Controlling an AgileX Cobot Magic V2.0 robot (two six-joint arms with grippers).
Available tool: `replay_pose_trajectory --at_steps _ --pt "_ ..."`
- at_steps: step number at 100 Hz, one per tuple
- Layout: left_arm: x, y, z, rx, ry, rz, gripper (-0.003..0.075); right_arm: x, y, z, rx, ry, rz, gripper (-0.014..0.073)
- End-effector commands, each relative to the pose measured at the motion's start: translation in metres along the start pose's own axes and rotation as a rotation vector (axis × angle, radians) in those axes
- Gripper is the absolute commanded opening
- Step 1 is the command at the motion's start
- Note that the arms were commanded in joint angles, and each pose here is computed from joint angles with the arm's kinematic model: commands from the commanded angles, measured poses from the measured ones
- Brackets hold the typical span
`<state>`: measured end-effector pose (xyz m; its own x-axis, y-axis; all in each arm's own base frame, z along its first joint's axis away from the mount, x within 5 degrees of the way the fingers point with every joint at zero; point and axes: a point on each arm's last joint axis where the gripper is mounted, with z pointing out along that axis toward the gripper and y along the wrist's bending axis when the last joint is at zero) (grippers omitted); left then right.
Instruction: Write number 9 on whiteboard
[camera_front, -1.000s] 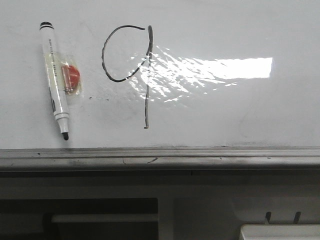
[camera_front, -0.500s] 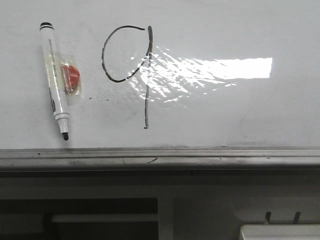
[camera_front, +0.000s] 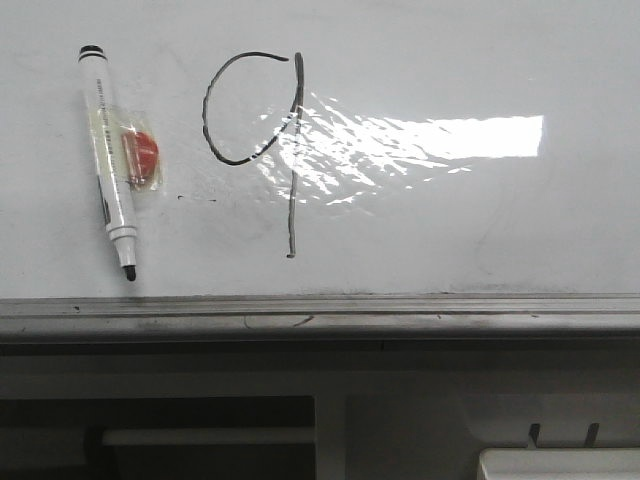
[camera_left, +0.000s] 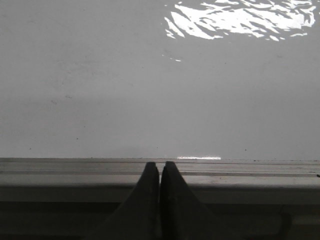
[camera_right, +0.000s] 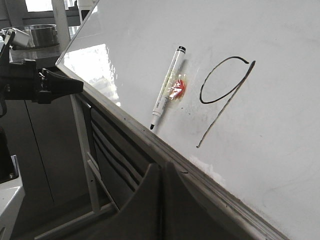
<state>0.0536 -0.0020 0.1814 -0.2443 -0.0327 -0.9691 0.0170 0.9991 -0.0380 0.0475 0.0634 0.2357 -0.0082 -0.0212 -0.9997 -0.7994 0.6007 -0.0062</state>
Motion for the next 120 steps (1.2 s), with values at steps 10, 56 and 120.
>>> replay_pose_trajectory --at_steps 10,56,120 --pt "0.0073 0.0012 0.0021 -0.009 -0.037 -0.014 -0.002 -0.0163 0.0022 -0.0004 -0.024 -0.102 -0.015 -0.0075" --pt "0.007 0.0011 0.0022 -0.008 -0.039 -0.016 -0.002 -0.0163 0.0022 -0.0004 -0.024 -0.102 -0.015 -0.0075" --pt "0.007 0.0011 0.0022 -0.008 -0.039 -0.016 -0.002 -0.0177 0.0028 -0.0006 -0.03 -0.124 -0.015 -0.0075"
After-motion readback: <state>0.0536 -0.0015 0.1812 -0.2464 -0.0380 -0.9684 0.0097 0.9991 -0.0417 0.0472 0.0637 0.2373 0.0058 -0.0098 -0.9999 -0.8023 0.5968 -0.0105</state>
